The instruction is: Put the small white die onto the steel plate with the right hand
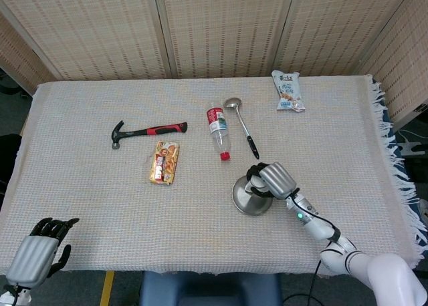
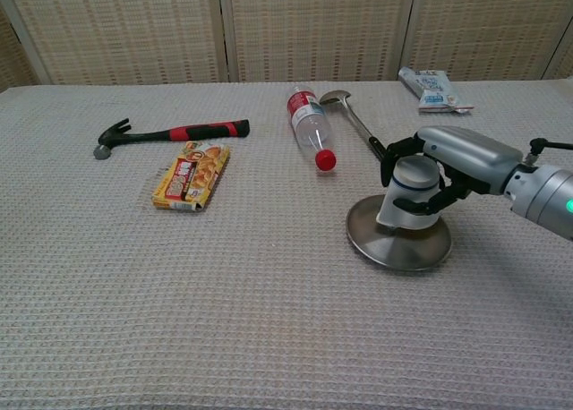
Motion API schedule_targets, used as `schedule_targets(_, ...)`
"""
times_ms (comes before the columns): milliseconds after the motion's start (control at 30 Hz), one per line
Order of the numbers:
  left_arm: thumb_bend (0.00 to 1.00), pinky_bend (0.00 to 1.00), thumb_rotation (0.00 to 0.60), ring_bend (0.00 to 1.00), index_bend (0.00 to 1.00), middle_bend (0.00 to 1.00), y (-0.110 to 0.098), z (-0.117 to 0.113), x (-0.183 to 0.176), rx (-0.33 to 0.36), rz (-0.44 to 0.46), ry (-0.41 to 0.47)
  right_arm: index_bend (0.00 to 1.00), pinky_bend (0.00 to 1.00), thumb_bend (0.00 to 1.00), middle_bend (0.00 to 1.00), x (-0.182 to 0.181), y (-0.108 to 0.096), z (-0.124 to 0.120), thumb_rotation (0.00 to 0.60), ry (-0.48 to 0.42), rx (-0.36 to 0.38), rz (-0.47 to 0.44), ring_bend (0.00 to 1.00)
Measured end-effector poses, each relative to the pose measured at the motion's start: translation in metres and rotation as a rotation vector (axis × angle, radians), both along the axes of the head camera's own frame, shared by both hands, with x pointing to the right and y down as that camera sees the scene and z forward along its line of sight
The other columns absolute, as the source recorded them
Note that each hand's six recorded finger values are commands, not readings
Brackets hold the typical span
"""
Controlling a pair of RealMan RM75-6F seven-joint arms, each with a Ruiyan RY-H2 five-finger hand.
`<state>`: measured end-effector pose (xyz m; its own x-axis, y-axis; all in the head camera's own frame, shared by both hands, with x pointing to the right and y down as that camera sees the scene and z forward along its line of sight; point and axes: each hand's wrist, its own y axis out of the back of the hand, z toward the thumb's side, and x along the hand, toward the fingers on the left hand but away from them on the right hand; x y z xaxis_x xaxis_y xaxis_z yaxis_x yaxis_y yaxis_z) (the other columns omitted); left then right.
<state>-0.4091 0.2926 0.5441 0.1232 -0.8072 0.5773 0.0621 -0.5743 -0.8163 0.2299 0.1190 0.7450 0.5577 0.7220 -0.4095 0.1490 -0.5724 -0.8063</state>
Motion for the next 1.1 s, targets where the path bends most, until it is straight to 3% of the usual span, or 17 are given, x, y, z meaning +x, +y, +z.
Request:
schedule_targets(133,0.52,0.19,0.600,0.22,0.19,0.29,0.000,0.000,0.000,0.000,0.002,0.000,0.64,0.67,0.30,0.53,0.000,0.000,0.003,0.600,0.017,0.038,0.003,0.43)
schedule_targets(467,0.52,0.19,0.600,0.22,0.19,0.29,0.000,0.000,0.000,0.001,0.002,0.000,0.64,0.67,0.30,0.53,-0.015,0.018,-0.001,0.600,-0.137,-0.094,0.015,0.43)
schedule_targets(700,0.52,0.19,0.600,0.22,0.19,0.29,0.000,0.000,0.001,0.001,0.002,0.000,0.64,0.67,0.30,0.53,-0.016,0.023,-0.007,0.600,-0.161,-0.123,0.000,0.43)
schedule_targets(833,0.52,0.19,0.600,0.22,0.19,0.29,0.000,0.000,0.001,-0.001,0.003,0.000,0.64,0.67,0.30,0.53,-0.012,0.018,-0.008,0.600,-0.125,-0.076,-0.007,0.43)
schedule_targets(967,0.52,0.19,0.600,0.22,0.19,0.29,0.000,0.000,0.000,-0.002,0.001,0.001,0.64,0.67,0.30,0.53,-0.004,0.008,-0.009,0.600,-0.043,0.034,-0.026,0.43)
schedule_targets(1100,0.52,0.19,0.600,0.22,0.19,0.29,0.000,0.000,0.000,-0.001,0.000,0.002,0.64,0.67,0.30,0.53,0.004,0.002,-0.018,0.600,-0.032,0.112,-0.015,0.43)
